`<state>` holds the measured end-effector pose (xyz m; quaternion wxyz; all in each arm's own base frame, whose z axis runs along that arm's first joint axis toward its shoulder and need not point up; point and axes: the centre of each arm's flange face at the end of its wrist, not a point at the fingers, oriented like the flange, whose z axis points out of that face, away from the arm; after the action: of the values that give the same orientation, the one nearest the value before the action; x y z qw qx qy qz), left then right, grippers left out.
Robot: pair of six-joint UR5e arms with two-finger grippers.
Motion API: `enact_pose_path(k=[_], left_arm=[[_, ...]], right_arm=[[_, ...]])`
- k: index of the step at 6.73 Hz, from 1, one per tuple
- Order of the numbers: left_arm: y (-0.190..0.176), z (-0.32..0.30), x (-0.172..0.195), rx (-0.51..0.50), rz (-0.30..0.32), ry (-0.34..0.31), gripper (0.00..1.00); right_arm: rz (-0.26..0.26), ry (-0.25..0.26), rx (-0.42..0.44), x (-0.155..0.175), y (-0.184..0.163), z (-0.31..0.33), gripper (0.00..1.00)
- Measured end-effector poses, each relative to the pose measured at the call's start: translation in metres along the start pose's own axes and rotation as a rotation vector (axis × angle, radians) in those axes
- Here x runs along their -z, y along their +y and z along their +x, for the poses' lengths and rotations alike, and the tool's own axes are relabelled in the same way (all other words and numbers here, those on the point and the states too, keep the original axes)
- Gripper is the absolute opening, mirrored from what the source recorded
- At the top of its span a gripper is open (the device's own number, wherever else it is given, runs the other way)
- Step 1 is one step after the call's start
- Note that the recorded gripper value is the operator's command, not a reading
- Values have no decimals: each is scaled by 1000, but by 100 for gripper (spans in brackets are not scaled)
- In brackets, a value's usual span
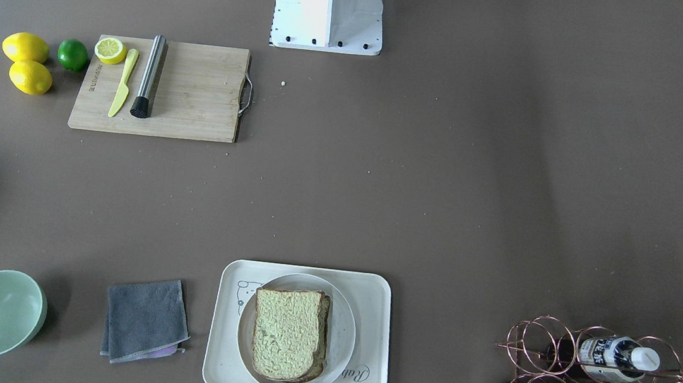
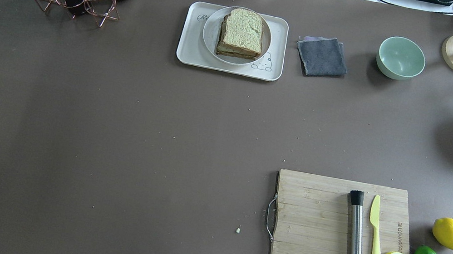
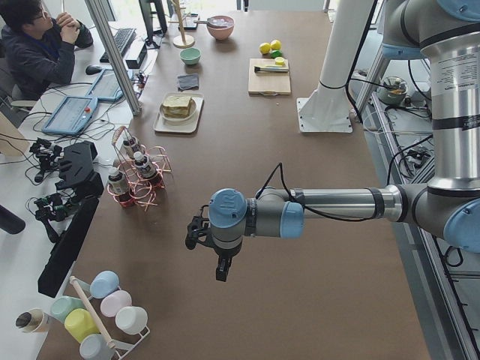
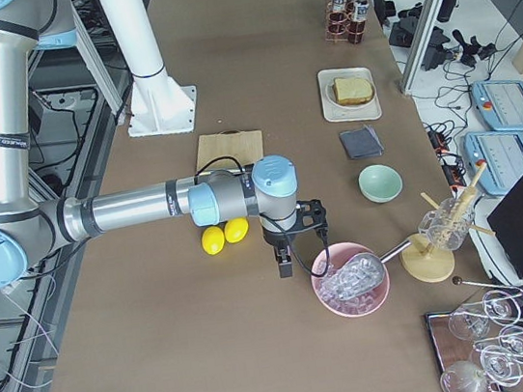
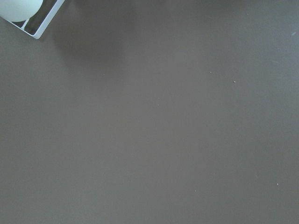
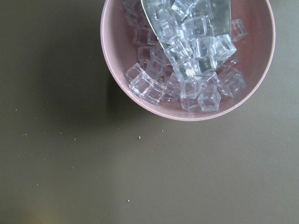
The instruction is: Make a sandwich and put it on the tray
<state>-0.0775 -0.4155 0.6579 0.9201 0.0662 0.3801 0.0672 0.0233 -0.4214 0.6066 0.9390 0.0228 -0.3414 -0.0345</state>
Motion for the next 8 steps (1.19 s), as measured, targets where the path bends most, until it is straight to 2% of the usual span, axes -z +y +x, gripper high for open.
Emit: enact_pose_path(k=[8], left_arm=[[8,3,-5,-16,-2,4,98]], right_arm=[[-5,4,-5,-2,2,3,100]])
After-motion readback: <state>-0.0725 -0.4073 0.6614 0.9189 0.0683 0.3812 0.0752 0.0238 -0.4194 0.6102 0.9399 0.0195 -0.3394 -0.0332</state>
